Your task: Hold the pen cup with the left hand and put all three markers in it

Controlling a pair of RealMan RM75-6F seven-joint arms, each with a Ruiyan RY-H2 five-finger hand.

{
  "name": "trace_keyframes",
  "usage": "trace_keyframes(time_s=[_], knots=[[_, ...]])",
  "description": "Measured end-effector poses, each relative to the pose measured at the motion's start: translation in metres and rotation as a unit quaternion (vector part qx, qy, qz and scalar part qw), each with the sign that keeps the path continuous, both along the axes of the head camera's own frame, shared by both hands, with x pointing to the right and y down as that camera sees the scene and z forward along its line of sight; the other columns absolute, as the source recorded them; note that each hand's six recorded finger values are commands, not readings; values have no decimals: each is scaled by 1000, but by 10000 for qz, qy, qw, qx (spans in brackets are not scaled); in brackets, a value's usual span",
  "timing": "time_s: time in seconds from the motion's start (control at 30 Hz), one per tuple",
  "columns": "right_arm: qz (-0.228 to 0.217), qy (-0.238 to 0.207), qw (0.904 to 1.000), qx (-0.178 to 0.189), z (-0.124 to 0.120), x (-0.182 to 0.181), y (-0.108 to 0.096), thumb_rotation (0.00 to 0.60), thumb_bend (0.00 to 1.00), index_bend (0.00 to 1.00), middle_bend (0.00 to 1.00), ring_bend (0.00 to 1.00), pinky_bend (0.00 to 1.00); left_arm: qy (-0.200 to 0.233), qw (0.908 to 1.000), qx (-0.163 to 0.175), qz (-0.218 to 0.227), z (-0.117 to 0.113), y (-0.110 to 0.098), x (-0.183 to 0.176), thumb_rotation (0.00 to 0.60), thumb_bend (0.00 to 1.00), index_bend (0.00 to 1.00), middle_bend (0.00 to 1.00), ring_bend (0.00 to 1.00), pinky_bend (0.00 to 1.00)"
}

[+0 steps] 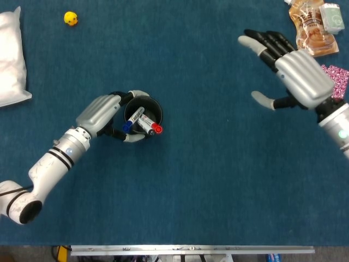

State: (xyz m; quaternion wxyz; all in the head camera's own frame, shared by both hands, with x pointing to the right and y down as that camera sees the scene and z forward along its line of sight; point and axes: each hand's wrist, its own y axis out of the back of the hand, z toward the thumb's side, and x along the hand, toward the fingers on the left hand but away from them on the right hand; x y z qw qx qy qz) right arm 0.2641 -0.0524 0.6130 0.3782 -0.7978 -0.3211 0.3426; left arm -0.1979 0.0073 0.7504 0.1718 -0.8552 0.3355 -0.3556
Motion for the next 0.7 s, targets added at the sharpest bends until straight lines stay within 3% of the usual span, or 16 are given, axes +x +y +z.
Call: trace_keyframes(time_s=[0.3, 0.43, 0.7], knots=[[97, 127, 9999, -40, 6, 12, 1, 600, 281, 0, 16, 0, 0, -55, 9999, -69, 78, 11, 3, 0, 498, 164, 123, 170, 130, 147], [161, 183, 9997, -36, 7, 18, 0, 600, 282, 0, 16, 0, 0, -93, 9999, -78, 99, 11, 4, -3, 432, 165, 29, 91, 58, 114], [315, 439, 9985, 46, 8, 41, 2, 600, 283, 0, 16, 0, 0, -212, 9997, 131, 75, -5, 1, -21, 470, 164, 0, 49, 28, 100]])
